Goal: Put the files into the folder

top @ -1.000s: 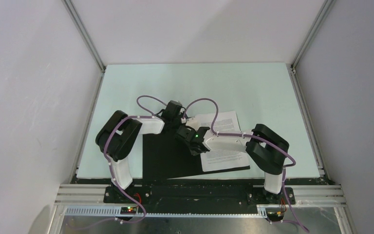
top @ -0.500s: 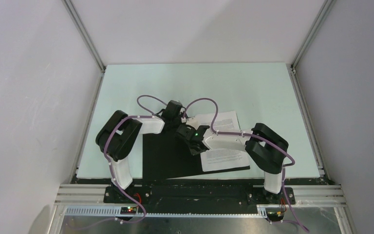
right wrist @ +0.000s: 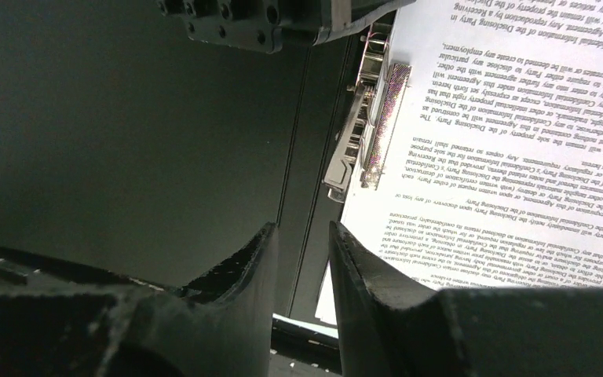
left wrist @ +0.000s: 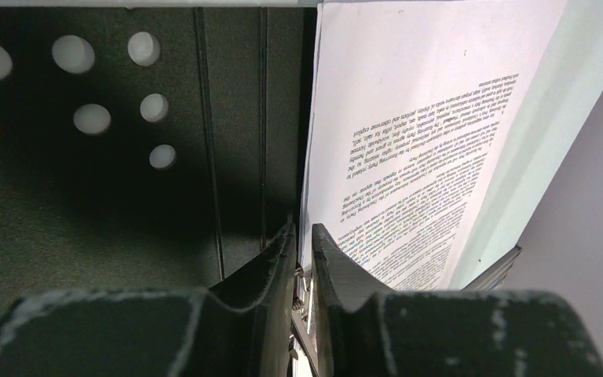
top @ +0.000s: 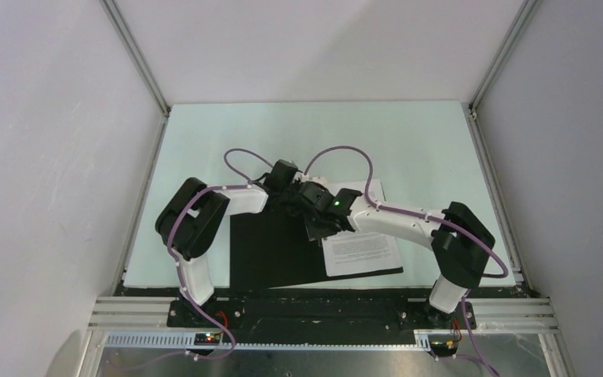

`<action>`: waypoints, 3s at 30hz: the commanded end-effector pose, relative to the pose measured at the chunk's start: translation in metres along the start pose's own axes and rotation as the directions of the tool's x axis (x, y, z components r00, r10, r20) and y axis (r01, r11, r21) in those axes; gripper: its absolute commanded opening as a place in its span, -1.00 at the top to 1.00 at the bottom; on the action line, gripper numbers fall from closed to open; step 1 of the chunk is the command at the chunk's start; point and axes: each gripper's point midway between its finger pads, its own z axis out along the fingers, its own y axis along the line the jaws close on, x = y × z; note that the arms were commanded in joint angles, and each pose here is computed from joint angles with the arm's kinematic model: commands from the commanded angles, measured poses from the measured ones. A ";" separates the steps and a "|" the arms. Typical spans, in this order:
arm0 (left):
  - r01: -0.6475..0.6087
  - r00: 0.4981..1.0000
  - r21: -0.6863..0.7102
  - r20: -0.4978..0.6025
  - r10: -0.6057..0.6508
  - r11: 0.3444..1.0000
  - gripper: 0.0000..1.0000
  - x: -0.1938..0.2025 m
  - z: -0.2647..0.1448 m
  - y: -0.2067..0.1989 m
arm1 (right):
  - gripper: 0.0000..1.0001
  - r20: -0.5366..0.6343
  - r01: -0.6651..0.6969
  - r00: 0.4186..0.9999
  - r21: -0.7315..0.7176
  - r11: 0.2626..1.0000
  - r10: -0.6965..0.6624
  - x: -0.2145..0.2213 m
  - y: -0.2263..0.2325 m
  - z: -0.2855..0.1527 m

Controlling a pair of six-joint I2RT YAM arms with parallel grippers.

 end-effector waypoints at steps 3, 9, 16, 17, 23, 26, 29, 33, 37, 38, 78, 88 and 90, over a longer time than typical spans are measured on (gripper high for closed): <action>-0.057 0.998 -0.062 -0.004 0.057 0.996 0.59 0.003 -0.003 0.008 | 0.30 0.033 -0.065 0.997 -0.042 0.997 0.066 -0.016 -0.006 -0.030; -0.083 0.996 -0.050 0.001 0.084 0.995 0.59 0.001 -0.009 0.001 | 0.30 0.067 -0.119 0.991 -0.014 0.993 0.120 -0.029 -0.023 -0.038; -0.119 0.993 -0.032 0.021 0.120 0.992 0.58 -0.002 -0.019 -0.008 | 0.32 0.063 -0.163 0.984 -0.034 0.986 0.165 -0.038 -0.022 -0.030; -0.128 0.991 -0.028 0.025 0.128 0.991 0.58 -0.002 -0.021 -0.009 | 0.32 0.057 -0.164 0.984 -0.033 0.986 0.166 -0.038 -0.021 -0.028; -0.155 0.987 -0.017 0.043 0.155 0.988 0.46 -0.003 -0.034 -0.014 | 0.35 0.035 -0.179 0.983 -0.002 0.984 0.179 -0.041 -0.018 -0.010; -0.153 0.988 -0.012 0.033 0.153 0.988 0.43 0.000 -0.035 -0.013 | 0.36 0.027 -0.182 0.983 0.000 0.983 0.182 -0.043 -0.014 -0.005; -0.149 0.988 -0.013 0.023 0.149 0.989 0.42 0.003 -0.034 -0.010 | 0.35 0.035 -0.189 0.981 0.005 0.982 0.189 -0.045 -0.013 -0.004; -0.131 0.991 -0.011 0.022 0.131 0.991 0.42 0.006 -0.032 -0.007 | 0.36 0.038 -0.192 0.981 0.002 0.981 0.192 -0.046 -0.012 -0.004; -0.098 0.995 -0.013 0.030 0.099 0.995 0.44 0.008 -0.030 -0.002 | 0.37 0.016 -0.186 0.982 0.017 0.982 0.186 -0.040 -0.012 0.000; -0.086 0.996 -0.015 0.036 0.087 0.996 0.44 0.008 -0.029 0.000 | 0.39 0.006 -0.185 0.983 0.023 0.983 0.185 -0.037 -0.012 0.002; -0.031 0.999 -0.037 0.025 0.032 0.999 0.49 0.011 -0.018 0.016 | 0.43 0.076 -0.245 0.967 -0.005 0.969 0.245 -0.057 -0.013 -0.012; -0.027 0.999 -0.036 0.029 0.028 0.999 0.49 0.010 -0.019 0.016 | 0.58 0.065 -0.199 0.979 0.059 0.978 0.195 -0.049 -0.014 -0.007; -0.027 0.999 -0.036 0.027 0.028 0.999 0.49 0.010 -0.019 0.016 | 0.59 0.057 -0.193 0.980 0.065 0.979 0.190 -0.046 -0.014 -0.006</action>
